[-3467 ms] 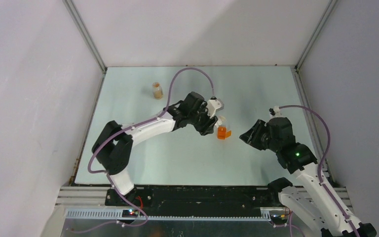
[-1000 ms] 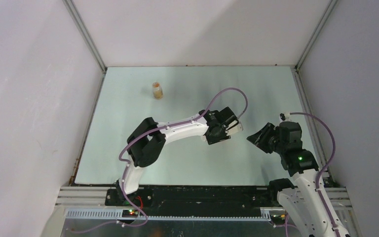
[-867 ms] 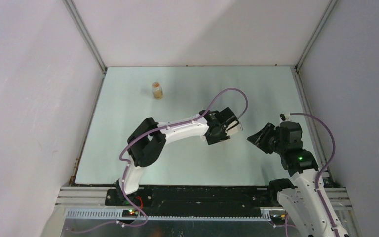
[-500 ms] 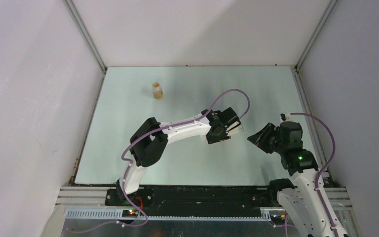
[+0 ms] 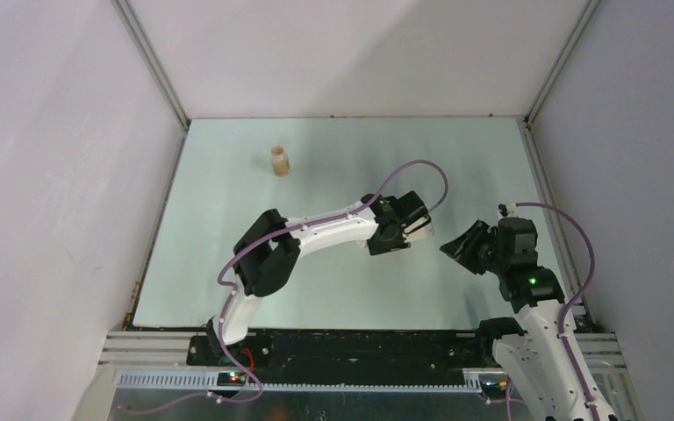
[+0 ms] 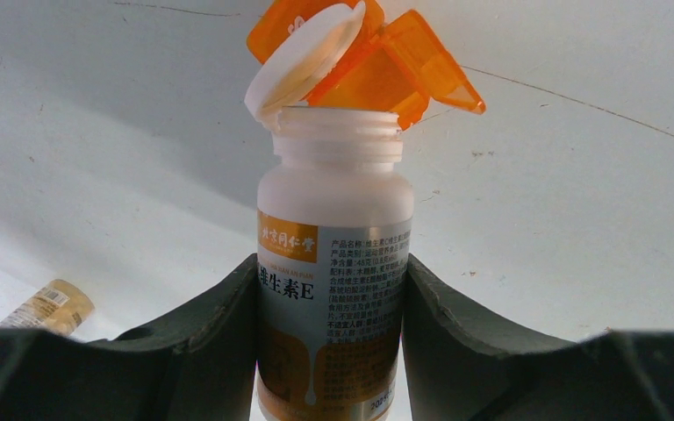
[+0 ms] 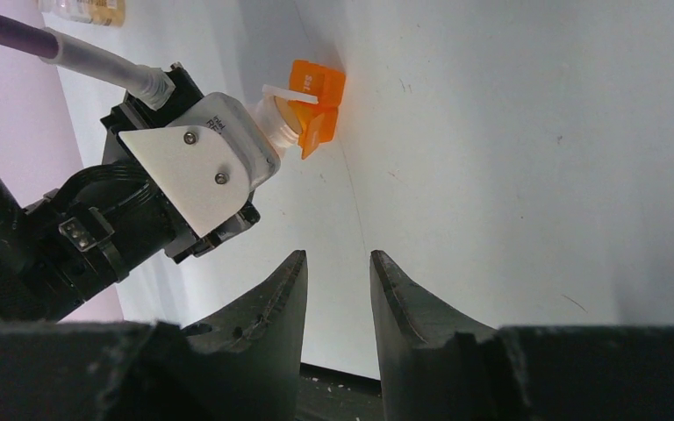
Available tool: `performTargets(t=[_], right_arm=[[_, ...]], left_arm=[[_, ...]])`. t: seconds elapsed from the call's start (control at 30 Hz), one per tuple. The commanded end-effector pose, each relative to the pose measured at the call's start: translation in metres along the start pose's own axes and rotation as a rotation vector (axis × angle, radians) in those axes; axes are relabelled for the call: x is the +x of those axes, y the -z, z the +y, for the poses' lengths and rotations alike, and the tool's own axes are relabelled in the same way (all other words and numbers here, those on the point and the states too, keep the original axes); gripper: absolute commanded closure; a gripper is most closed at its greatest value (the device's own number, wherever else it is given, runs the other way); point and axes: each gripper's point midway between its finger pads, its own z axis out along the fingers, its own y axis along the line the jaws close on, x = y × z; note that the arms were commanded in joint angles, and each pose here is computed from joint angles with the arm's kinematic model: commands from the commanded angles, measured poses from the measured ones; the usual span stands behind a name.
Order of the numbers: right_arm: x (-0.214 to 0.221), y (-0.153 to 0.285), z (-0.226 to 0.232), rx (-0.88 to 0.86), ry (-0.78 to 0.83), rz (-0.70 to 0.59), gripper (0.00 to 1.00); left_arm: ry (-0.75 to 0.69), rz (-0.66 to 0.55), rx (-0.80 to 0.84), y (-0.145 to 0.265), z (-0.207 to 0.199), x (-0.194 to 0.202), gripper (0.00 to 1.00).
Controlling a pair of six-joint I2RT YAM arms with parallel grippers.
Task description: Sort the pills into containers
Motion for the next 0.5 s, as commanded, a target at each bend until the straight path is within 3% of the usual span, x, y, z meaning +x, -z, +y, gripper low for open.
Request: performTargets(t=[0.0,0.47], right_arm=[[-0.0033,0.0009,0.0029,-0.023,0.024,-0.016,0.63],[-0.0039,0.0018,0.001,-0.02,0.022,-0.022,0.63]], left_arm=[[-0.029,-0.024,-0.03,0.0091,0.0089,-0.0135,1.0],[-0.041,-0.007,-0.034,0.0088,0.0083,-0.0131,1.0]])
